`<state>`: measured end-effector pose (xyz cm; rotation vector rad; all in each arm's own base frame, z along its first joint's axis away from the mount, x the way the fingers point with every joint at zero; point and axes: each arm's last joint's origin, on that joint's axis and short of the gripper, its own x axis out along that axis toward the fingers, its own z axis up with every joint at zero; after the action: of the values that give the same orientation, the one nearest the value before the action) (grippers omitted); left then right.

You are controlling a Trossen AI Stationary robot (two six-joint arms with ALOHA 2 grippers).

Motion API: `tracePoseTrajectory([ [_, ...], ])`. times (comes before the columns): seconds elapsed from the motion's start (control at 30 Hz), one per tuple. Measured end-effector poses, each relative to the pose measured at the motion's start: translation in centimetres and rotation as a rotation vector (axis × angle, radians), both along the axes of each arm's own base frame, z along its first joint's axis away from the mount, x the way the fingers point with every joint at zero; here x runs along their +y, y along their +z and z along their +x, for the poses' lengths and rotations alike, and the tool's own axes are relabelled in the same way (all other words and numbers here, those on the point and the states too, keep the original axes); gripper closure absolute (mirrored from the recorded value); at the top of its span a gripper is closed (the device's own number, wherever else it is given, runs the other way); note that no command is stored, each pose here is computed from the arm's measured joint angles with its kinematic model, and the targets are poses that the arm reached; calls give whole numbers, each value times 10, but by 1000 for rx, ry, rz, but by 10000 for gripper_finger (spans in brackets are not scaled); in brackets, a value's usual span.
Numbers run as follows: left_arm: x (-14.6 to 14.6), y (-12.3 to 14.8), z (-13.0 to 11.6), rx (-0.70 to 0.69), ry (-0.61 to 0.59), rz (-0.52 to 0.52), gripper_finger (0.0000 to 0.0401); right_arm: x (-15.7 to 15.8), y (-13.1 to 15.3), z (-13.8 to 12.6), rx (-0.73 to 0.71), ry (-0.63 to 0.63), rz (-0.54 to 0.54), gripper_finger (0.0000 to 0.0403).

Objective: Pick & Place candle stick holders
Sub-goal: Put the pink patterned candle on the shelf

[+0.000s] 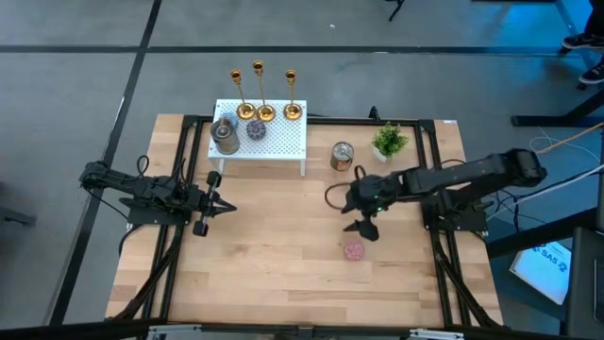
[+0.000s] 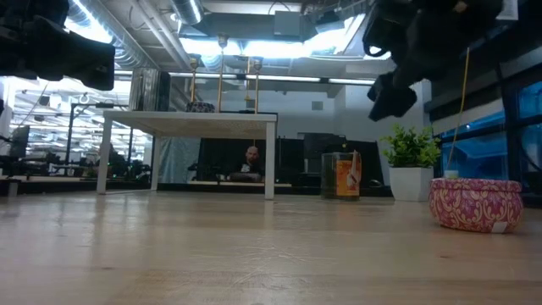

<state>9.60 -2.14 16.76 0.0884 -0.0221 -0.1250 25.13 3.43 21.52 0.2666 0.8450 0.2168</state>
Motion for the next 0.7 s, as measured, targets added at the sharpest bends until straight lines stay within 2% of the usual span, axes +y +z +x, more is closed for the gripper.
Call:
tracePoseTrajectory([
  [0.1, 0, 0, 0, 0, 0, 0, 397, 12, 2, 0, 45, 43, -2, 101],
  [0.23, 0, 0, 0, 0, 0, 0, 395, 25, -2, -2, 93, 107, -64, 101],
  [0.47, 0, 0, 0, 0, 0, 0, 398, 45, -5, -6, 132, 143, -46, 98],
  [0.57, 0, 0, 0, 0, 0, 0, 395, 53, -3, -10, 193, 137, -59, 84],
  [0.7, 0, 0, 0, -1, 0, 0, 393, 64, 5, -12, 239, 125, -141, 56],
])
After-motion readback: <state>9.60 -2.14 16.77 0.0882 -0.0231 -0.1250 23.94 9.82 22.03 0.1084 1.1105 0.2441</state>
